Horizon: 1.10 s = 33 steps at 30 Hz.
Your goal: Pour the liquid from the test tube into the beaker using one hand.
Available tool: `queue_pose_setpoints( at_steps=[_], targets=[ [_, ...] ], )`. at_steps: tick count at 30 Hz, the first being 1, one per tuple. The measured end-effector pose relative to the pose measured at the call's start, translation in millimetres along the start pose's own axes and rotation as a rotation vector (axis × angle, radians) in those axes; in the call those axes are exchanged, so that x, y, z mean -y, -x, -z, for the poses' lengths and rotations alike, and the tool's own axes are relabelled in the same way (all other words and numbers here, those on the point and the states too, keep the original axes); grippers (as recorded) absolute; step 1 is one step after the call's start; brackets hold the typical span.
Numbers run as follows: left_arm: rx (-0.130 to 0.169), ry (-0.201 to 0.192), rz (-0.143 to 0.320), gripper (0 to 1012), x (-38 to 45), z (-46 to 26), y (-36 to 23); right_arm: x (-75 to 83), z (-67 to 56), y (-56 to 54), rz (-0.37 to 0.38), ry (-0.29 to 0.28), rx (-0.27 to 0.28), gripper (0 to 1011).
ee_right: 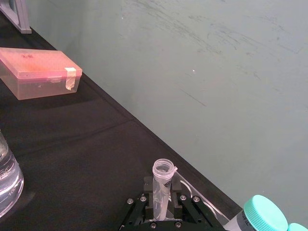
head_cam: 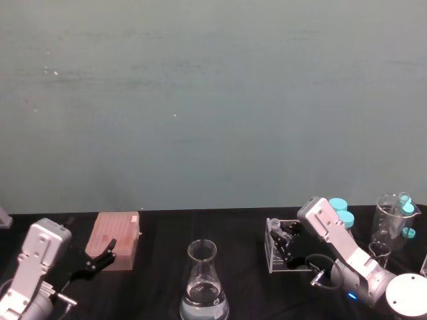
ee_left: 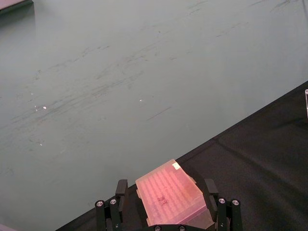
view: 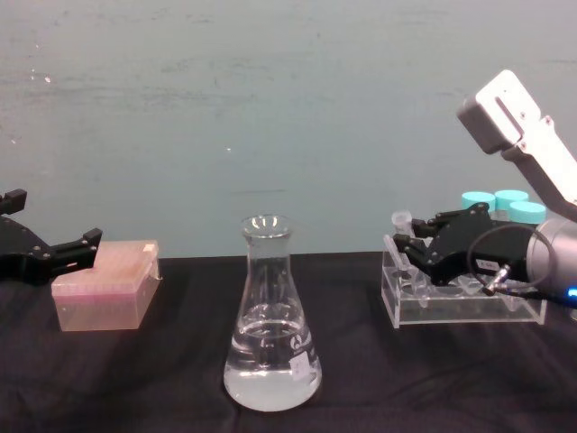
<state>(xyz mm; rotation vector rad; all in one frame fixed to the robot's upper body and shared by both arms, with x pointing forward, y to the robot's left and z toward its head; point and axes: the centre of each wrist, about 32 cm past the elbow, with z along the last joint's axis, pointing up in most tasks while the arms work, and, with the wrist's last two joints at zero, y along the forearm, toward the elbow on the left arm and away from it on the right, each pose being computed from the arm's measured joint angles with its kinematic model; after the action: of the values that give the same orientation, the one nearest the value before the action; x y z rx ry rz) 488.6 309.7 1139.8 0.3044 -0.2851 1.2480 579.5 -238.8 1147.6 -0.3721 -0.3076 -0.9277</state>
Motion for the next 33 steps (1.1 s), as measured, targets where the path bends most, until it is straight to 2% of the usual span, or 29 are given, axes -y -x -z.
queue_pose_setpoints(
  at_steps=[24,33],
  targets=[
    [0.0,0.0,0.0,1000,0.0,0.0,0.0,2.7,-2.8,-0.9,-0.008,-0.019,-0.029,209],
    [0.0,0.0,0.0,1000,0.0,0.0,0.0,5.0,-9.0,-6.2,0.015,-0.051,-0.041,209]
  ],
)
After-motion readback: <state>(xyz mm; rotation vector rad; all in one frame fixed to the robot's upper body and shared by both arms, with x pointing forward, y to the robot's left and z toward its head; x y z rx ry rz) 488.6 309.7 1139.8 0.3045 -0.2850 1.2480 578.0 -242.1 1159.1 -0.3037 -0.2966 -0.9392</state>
